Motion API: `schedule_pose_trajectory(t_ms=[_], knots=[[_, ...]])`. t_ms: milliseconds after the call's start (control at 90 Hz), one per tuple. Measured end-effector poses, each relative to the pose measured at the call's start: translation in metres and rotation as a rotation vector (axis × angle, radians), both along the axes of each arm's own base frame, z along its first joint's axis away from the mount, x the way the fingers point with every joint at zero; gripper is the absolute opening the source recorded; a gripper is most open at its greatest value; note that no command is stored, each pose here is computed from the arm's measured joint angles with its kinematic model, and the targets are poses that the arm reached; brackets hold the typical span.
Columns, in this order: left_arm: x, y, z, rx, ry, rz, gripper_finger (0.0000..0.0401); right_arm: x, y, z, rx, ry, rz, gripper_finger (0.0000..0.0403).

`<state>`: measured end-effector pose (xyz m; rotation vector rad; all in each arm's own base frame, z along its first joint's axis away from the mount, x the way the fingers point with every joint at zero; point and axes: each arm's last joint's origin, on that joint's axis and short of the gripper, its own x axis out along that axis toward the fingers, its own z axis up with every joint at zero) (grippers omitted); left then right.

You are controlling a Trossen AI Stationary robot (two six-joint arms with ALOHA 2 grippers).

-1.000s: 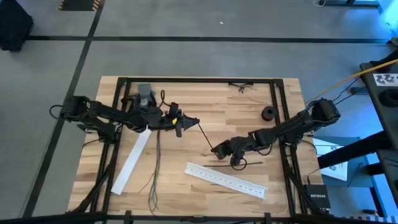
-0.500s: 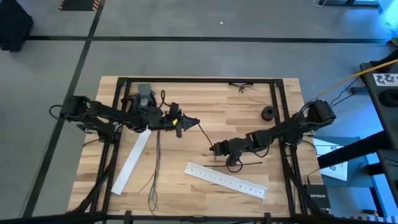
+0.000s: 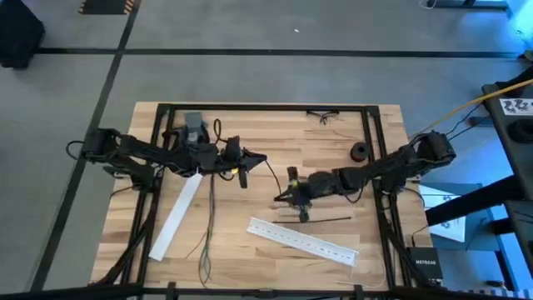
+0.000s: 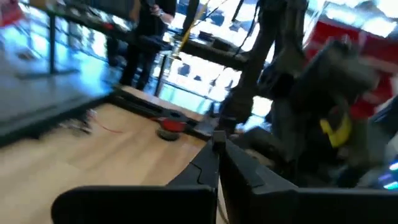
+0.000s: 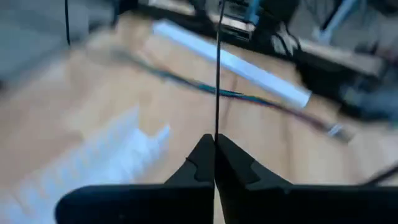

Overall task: Ziptie cables
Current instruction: Wrap the cables together using the top zip tie

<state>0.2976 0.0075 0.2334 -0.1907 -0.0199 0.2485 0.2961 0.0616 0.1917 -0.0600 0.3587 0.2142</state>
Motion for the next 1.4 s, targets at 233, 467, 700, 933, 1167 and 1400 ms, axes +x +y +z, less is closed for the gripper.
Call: schedule_pose_trajectory(t_ms=[233,467,700,933,1167,1400], knots=[[-0.001,-0.013,0.0,0.31,0.088,0.067,0.0,0.007,-0.017,0.012,0.528,-0.005,-0.112,0.0001],[0.003,-0.036,0.016,0.674,0.144,0.075,0.0,0.009,-0.028,0.02,0.884,0.011,-0.159,0.0],[0.003,-0.041,0.017,0.752,0.211,0.133,0.0,0.01,-0.028,0.024,0.964,-0.008,-0.156,0.0],[0.003,-0.037,0.015,0.715,0.22,0.143,0.0,0.01,-0.03,0.024,0.957,-0.02,-0.181,0.0],[0.003,-0.037,0.015,0.715,0.218,0.138,0.0,0.011,-0.034,0.024,0.948,-0.043,-0.21,0.0],[0.004,-0.037,0.015,0.709,0.216,0.136,0.0,0.011,-0.033,0.024,0.933,-0.044,-0.212,0.0]])
